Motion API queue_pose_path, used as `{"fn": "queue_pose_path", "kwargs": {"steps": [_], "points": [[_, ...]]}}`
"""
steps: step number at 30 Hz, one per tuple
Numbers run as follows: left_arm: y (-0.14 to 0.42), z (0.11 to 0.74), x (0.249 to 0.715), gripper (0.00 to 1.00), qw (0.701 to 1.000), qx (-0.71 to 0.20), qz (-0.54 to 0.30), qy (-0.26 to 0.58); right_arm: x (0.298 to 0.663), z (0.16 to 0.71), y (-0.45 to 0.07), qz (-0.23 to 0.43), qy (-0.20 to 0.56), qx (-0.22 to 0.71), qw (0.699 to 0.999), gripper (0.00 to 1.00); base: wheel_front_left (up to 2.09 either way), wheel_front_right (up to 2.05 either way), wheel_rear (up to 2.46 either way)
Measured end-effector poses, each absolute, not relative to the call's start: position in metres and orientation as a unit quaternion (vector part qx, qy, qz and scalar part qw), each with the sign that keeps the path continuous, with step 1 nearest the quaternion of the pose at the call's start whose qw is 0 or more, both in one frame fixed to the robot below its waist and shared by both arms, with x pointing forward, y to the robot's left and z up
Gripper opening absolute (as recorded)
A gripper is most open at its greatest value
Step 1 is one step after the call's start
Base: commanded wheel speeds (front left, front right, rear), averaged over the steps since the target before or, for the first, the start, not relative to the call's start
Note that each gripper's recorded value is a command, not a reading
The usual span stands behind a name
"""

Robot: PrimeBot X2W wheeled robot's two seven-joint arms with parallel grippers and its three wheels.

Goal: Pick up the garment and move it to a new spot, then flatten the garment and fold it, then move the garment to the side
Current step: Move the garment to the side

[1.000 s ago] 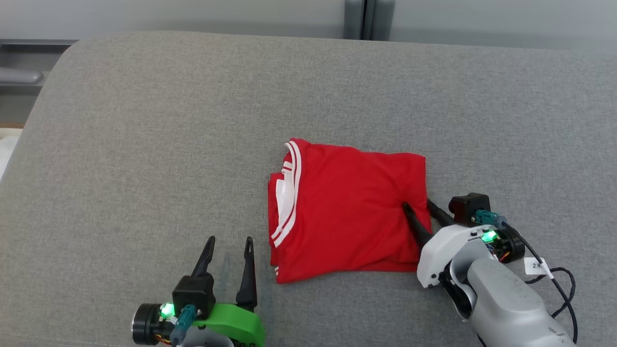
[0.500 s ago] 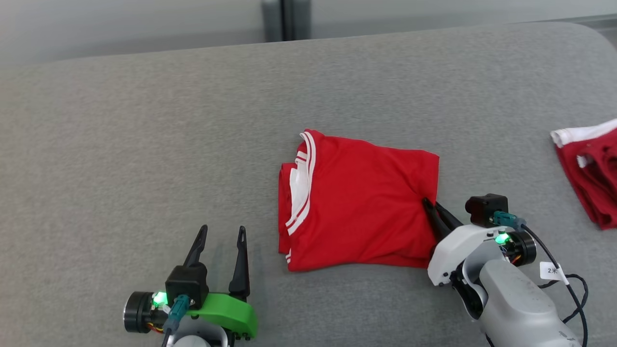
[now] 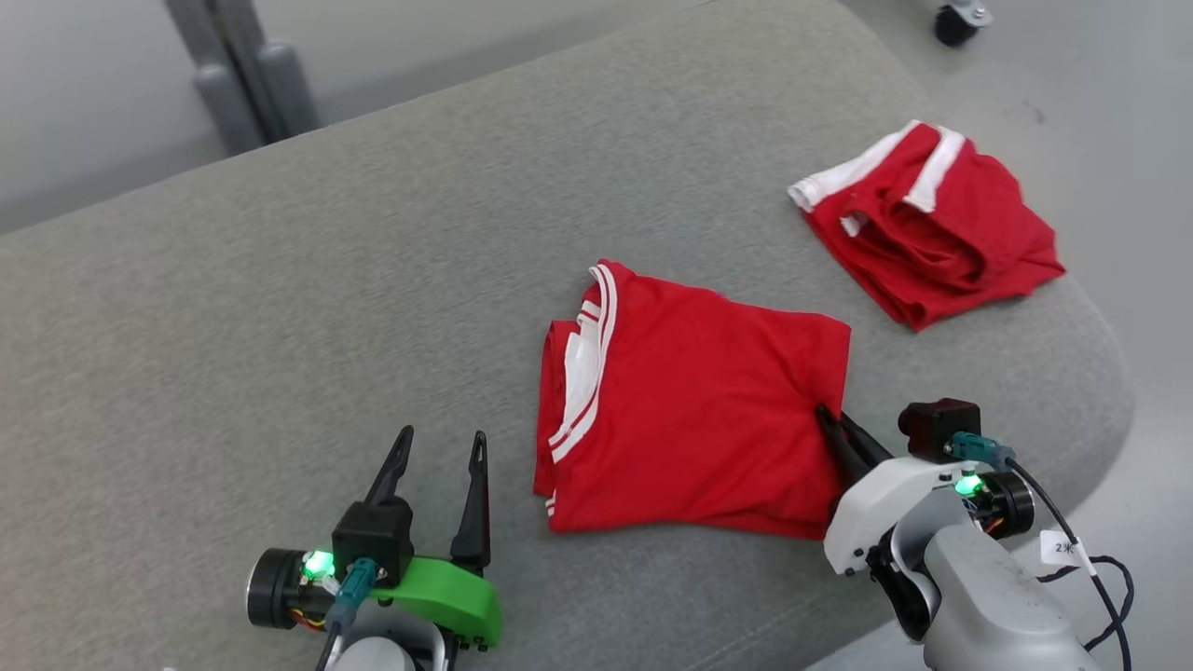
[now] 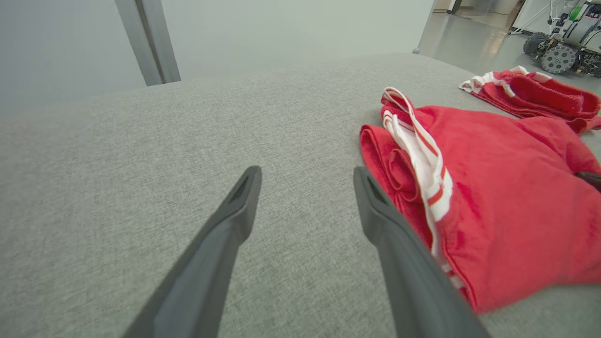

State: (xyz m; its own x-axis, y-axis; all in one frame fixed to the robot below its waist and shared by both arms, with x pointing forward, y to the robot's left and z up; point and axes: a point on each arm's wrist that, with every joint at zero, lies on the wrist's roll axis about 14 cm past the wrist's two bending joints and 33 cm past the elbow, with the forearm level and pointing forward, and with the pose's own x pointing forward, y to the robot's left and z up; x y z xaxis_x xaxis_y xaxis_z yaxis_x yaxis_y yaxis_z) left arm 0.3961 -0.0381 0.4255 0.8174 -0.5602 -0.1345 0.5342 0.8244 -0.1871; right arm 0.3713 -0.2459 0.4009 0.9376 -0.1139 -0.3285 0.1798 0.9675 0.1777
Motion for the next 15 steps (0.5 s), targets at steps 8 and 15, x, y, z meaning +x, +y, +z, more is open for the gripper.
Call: {"fn": "queue_pose_path", "kwargs": {"steps": [8, 15], "points": [[-0.097, 0.43, 0.39, 1.0, 0.921, -0.075, -0.373, 0.085, 0.342, 0.414, -0.288, -0.134, 0.143, 0.091, 0.976, 0.0, 0.0, 0.0, 0.0], [-0.108, 0.41, 0.391, 1.0, 0.912, -0.074, -0.389, 0.107, 0.377, 0.455, -0.315, -0.103, 0.118, -0.003, 0.988, 0.0, 0.0, 0.0, 0.0]]}}
